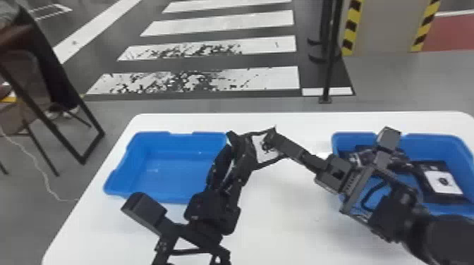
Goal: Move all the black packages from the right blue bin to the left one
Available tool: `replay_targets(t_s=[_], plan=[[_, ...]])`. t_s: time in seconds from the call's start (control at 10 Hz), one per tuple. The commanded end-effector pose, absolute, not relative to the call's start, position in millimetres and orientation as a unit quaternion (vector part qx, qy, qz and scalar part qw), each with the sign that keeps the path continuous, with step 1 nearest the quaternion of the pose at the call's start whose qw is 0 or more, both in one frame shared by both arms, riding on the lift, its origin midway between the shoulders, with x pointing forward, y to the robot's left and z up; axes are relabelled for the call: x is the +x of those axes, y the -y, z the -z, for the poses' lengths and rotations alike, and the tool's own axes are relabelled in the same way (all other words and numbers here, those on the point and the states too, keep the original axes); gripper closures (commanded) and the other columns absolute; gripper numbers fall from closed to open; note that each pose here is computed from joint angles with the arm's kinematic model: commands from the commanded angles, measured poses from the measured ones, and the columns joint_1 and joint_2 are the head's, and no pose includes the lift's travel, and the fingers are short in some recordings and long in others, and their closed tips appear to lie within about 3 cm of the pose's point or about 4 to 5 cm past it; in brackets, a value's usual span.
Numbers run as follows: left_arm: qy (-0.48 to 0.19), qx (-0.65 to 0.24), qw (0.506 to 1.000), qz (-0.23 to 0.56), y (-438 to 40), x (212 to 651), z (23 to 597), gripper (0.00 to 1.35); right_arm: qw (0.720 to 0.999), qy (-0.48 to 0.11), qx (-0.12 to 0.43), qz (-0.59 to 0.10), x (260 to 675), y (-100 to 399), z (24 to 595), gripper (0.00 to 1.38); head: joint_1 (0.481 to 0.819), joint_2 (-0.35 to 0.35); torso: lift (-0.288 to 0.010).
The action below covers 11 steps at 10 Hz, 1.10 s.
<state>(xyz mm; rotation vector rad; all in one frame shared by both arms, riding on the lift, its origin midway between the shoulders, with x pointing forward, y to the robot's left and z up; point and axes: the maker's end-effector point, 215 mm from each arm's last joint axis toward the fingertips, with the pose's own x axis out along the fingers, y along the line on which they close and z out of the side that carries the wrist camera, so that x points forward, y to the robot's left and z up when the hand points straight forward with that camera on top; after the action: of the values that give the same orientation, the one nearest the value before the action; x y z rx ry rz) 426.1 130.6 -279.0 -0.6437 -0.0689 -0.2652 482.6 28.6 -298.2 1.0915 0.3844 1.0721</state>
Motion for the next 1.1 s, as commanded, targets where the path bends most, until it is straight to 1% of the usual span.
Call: replay_targets(t_s=[0.0,0.2,0.4,0.5,0.6,0.7,0.8,0.9,1.0], plan=[[0.033,-0.296,0.944,0.139,-126,427,278,1.21,0.714,-0.163,0.486,-0.477,497,-29,295,1.18,0.695,0.194,-0.140],[0.007,-0.285,0.942,0.175,-104,431,284,1.21,0.715,-0.162,0.488,-0.474,503,-30,297,1.18,0.695,0.185,-0.140],[-0.001,-0.281,0.943,0.180,-102,429,287,1.21,0.714,-0.162,0.495,-0.468,506,-29,300,1.18,0.695,0.159,-0.140],[-0.002,-0.282,0.943,0.179,-103,429,288,1.21,0.710,-0.163,0.501,-0.467,505,-31,301,1.12,0.695,0.155,-0.140],[0.000,-0.280,0.945,0.172,-109,431,288,1.21,0.710,-0.163,0.501,-0.467,505,-30,301,1.02,0.695,0.156,-0.140],[0.012,-0.252,0.956,0.147,-136,438,286,1.21,0.712,-0.163,0.501,-0.465,504,-29,303,0.68,0.695,0.158,-0.140],[0.018,-0.195,0.975,0.103,-177,450,292,1.21,0.715,-0.159,0.501,-0.461,503,-24,307,0.24,0.695,0.169,-0.140],[0.017,-0.137,0.989,0.056,-220,466,310,1.21,0.720,-0.157,0.496,-0.459,501,-18,310,0.12,0.695,0.199,-0.140],[0.007,-0.088,0.996,0.011,-267,482,332,1.21,0.725,-0.154,0.493,-0.455,502,-12,312,0.15,0.695,0.239,-0.140]])
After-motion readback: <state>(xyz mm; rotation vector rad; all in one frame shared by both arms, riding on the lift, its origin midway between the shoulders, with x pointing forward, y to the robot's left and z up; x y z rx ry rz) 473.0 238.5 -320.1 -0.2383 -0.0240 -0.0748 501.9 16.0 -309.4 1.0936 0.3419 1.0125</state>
